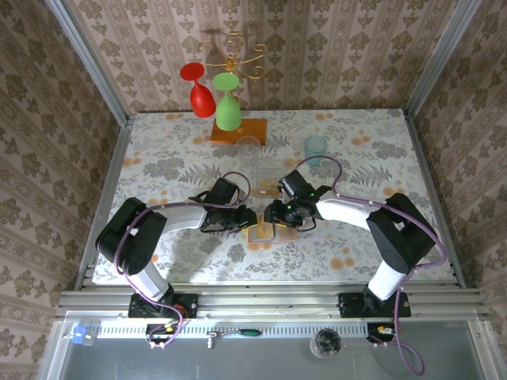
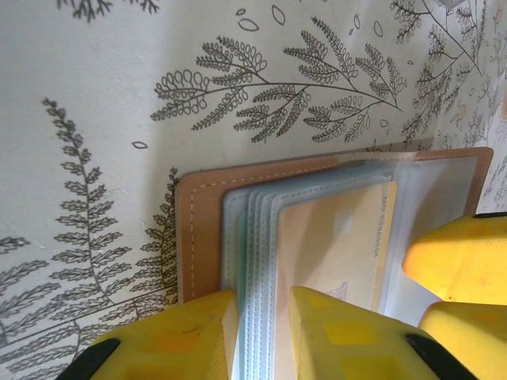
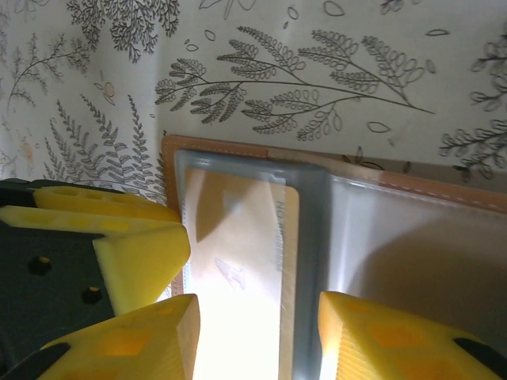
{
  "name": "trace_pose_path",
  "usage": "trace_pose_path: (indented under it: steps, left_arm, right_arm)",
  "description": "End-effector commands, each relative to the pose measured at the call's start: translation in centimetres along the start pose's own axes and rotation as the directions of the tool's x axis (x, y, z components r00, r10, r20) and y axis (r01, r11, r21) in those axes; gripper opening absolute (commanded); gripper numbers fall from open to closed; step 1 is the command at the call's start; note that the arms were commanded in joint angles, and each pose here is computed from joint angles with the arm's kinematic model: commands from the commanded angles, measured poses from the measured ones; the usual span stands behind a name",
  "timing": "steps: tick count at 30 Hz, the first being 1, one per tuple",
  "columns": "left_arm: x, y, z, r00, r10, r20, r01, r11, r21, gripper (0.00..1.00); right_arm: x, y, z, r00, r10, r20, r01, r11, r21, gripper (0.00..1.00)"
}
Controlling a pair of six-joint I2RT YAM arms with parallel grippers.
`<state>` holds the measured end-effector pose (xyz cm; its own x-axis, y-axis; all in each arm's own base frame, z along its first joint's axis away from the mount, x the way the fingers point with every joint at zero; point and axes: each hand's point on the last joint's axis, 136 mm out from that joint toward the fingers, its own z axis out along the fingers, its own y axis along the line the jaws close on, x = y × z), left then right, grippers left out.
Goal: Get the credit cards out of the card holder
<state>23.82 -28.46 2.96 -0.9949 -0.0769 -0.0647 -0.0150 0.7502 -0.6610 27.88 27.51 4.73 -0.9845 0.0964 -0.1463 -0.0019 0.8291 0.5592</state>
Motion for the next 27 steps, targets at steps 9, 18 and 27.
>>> trace_pose_path:
  steps: [9, 18, 27]
  left_arm:
    - [0.4, 1.8, 0.0, 0.999, -0.031, -0.009, 0.031, 0.998, -0.053, 0.21]
    - [0.3, 1.8, 0.0, 0.999, -0.031, -0.010, 0.030, 0.998, -0.056, 0.21]
    - [0.3, 1.9, -0.1, 0.999, -0.033, -0.006, 0.032, 0.998, -0.055, 0.21]
  right_arm:
    - [0.1, 1.1, 1.3, 0.999, 0.009, -0.031, -0.011, 0.999, -0.051, 0.35]
    - [0.4, 0.2, 2.0, 0.999, 0.016, -0.052, -0.017, 1.000, -0.017, 0.32]
    - [0.3, -1.0, 1.2, 1.000, -0.001, -0.024, 0.003, 0.998, 0.061, 0.30]
